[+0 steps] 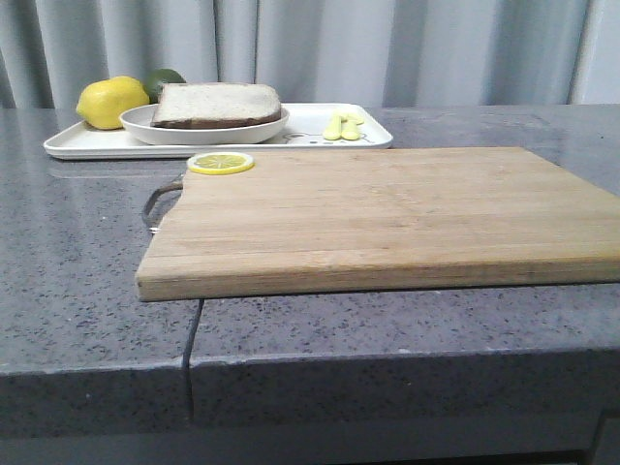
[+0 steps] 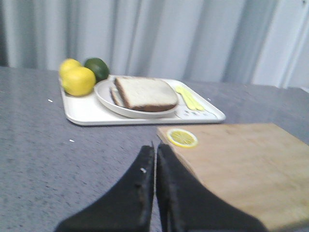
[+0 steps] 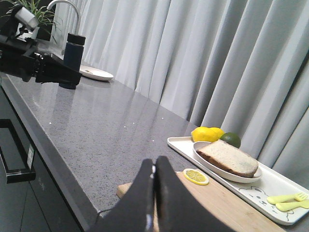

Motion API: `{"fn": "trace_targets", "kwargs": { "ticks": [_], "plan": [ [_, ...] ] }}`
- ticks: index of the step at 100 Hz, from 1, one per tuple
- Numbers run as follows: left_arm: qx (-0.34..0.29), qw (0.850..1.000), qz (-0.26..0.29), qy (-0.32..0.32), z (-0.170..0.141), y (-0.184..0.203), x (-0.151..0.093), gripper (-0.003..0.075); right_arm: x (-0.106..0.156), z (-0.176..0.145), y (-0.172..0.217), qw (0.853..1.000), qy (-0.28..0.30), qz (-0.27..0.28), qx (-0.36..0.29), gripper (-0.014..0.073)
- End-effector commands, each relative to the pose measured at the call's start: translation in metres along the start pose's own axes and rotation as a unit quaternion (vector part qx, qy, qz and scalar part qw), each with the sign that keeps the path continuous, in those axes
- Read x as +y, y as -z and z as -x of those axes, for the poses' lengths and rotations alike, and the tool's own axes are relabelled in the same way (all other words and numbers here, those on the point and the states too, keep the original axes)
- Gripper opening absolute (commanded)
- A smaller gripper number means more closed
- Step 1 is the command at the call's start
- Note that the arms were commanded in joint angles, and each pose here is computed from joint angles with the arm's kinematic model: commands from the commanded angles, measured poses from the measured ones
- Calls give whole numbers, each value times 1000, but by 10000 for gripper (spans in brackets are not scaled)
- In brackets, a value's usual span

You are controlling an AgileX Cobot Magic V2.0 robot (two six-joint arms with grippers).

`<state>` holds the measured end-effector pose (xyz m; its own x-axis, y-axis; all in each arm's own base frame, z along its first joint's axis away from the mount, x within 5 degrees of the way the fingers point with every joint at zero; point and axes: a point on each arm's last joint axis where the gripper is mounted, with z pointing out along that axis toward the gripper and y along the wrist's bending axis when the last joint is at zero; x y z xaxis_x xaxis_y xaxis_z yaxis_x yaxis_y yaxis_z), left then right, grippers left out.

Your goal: Place bread and move sandwich to tray

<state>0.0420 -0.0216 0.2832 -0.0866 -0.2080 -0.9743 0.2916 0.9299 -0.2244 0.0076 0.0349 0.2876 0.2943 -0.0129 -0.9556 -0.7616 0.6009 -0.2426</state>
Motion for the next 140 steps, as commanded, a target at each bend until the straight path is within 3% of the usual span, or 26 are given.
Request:
{"fn": "trace_targets", "kwargs": {
  "ticks": [1, 29, 50, 79, 140],
  "plan": [
    [-86, 995, 41, 1, 9, 2, 7, -19, -6, 12, 4, 999, -2, -31, -37, -62],
    [-156, 981, 113, 10, -30, 3, 29, -19, -6, 12, 4, 999, -2, -32, -38, -62],
    [-85, 987, 135, -5, -68, -7, 40, -19, -6, 12, 4, 999, -2, -31, -37, -62],
    [48, 987, 155, -4, -92, -6, 44, -19, -6, 12, 4, 999, -2, -31, -37, -62],
    [48, 987, 155, -4, -91, -6, 44, -20, -6, 12, 4, 999, -2, -31, -37, -62]
  ]
}}
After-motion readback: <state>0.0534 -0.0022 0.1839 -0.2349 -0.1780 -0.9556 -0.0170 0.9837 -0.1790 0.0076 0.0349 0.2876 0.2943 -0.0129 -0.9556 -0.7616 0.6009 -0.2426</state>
